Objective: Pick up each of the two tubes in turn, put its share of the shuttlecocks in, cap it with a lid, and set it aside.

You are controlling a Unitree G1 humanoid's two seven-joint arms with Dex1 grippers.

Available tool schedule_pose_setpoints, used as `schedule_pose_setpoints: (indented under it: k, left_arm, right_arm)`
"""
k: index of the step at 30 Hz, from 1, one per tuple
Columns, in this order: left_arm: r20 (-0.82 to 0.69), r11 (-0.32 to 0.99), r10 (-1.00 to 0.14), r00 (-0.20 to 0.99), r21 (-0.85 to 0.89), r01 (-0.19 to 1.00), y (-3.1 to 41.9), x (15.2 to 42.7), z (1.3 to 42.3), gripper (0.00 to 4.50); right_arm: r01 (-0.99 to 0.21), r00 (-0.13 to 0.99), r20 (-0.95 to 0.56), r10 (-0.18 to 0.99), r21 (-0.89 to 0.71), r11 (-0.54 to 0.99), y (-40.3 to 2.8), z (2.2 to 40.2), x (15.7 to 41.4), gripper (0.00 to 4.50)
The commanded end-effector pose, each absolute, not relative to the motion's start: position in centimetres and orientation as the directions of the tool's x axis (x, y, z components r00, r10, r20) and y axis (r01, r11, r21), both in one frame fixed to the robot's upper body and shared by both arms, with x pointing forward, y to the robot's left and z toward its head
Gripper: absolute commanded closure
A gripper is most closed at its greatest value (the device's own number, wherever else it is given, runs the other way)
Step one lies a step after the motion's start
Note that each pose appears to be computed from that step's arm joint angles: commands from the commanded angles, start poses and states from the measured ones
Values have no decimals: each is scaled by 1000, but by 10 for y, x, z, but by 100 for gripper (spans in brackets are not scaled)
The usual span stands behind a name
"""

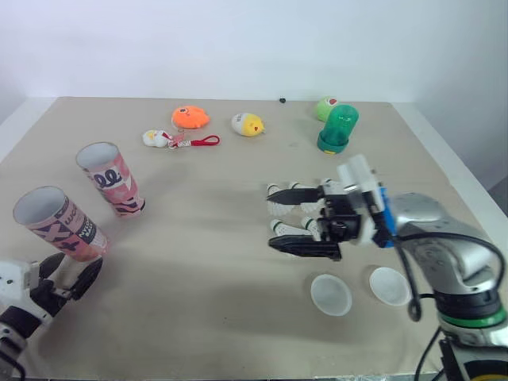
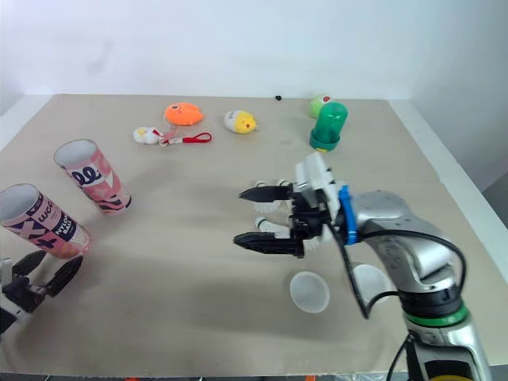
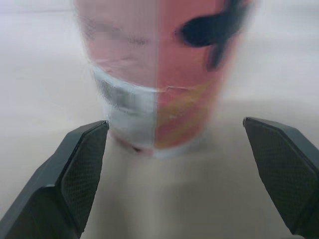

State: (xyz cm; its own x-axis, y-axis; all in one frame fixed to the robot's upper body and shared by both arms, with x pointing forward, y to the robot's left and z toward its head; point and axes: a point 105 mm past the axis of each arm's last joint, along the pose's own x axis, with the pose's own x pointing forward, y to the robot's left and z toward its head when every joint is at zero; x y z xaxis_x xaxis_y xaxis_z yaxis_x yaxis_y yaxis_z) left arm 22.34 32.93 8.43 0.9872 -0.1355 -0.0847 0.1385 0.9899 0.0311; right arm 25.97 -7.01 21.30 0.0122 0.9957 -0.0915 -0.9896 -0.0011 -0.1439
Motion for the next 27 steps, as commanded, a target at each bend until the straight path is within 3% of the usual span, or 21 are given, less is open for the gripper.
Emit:
schedule_pose_setpoints:
  k: [1, 13, 19, 24, 27]
  left_arm:
    - [-38, 989, -115, 993, 86, 118, 330, 233, 88, 0]
    - [22, 988, -125, 992, 88, 123, 329, 275, 92, 0]
    - [28, 988, -138, 990, 80, 136, 324, 279, 91, 0]
    - [19, 988, -138, 990, 72, 137, 323, 278, 88, 142]
    - [14, 988, -134, 991, 78, 132, 323, 276, 88, 142]
  right_arm:
    - [-977, -9, -108, 994, -210, -32, -65, 215, 267, 5]
    - [-978, -14, -78, 997, -205, -30, -54, 208, 273, 5]
    - [-978, 2, -65, 998, -209, -12, -52, 212, 273, 5]
    - [-980, 10, -67, 998, -199, -4, -52, 211, 273, 0]
    - [-981, 27, -60, 998, -193, 15, -54, 210, 271, 0]
